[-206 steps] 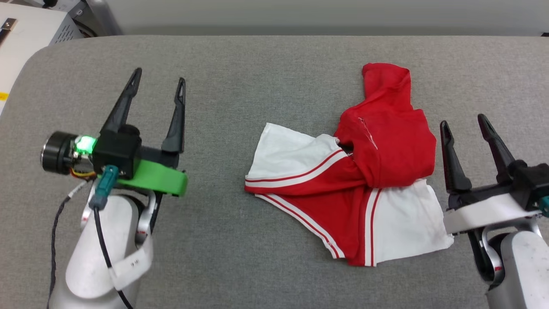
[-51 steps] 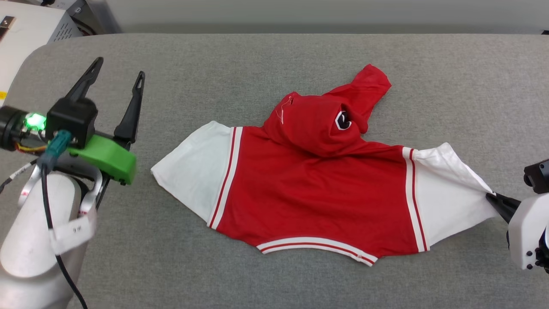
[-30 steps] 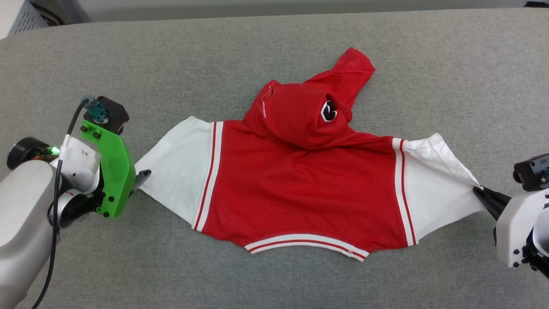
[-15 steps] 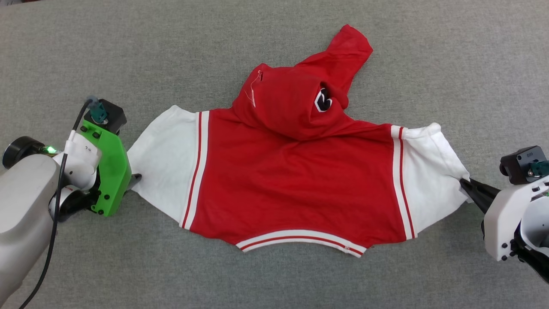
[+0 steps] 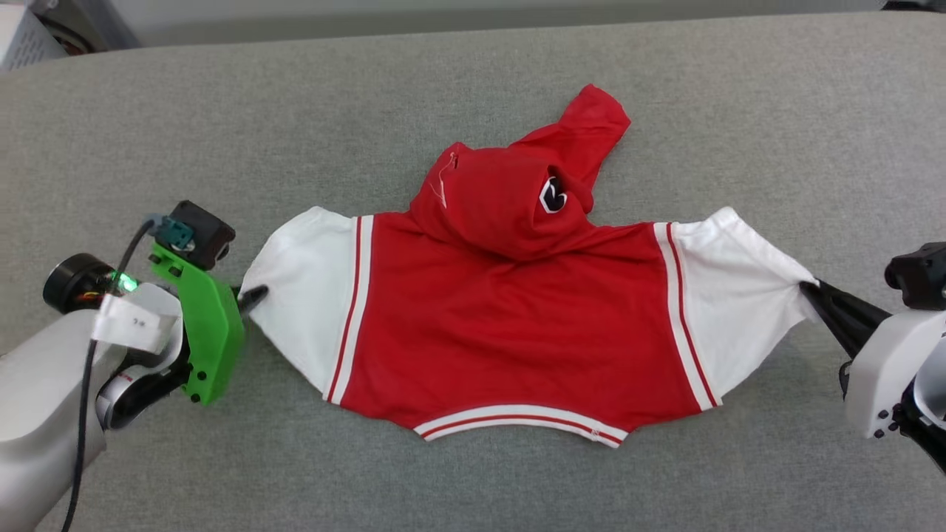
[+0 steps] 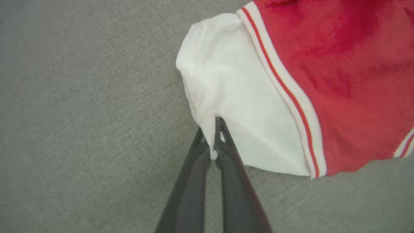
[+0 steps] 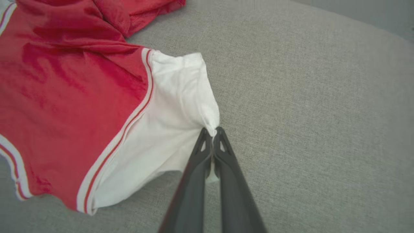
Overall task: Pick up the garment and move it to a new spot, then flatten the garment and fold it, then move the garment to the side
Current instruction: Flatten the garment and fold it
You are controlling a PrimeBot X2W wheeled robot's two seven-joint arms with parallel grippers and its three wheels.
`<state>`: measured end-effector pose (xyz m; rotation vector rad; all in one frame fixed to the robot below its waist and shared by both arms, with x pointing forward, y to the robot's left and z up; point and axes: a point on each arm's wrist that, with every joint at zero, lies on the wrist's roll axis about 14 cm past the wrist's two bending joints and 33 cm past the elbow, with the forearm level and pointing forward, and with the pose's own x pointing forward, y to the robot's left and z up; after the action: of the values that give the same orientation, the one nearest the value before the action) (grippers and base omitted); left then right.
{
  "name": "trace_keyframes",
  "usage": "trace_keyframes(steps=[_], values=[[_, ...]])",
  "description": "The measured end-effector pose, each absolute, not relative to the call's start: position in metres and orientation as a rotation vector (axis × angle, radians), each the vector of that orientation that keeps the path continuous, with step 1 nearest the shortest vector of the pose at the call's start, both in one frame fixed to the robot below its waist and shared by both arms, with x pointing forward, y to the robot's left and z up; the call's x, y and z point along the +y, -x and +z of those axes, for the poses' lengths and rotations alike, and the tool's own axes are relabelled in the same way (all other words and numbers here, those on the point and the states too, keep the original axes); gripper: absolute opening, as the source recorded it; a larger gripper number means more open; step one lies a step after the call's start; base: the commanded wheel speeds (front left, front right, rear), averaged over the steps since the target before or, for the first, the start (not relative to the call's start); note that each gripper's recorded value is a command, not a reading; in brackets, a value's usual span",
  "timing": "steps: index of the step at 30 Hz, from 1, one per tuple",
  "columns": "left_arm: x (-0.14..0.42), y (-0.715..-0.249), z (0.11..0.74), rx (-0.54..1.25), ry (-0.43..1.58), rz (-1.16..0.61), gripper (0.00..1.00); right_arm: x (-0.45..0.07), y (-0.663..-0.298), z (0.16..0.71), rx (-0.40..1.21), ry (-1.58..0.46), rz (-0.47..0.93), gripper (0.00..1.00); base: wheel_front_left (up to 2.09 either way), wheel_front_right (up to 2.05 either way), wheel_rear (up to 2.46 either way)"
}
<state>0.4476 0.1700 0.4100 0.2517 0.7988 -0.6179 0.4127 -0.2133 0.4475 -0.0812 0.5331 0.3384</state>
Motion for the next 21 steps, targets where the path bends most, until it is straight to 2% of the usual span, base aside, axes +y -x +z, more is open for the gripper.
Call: trace_keyframes(steps=[8, 21], values=[[0.146, -0.454, 0.515, 0.416, -0.184, -0.677, 0.0, -0.221, -0.418, 0.516, 0.325, 0.076, 0.307, 0.0, 0.0, 0.0, 0.0], [0.105, -0.429, 0.689, -0.155, -0.157, -0.761, 0.0, -0.219, -0.427, 0.656, -0.043, 0.064, 0.315, 0.0, 0.0, 0.0, 0.0]])
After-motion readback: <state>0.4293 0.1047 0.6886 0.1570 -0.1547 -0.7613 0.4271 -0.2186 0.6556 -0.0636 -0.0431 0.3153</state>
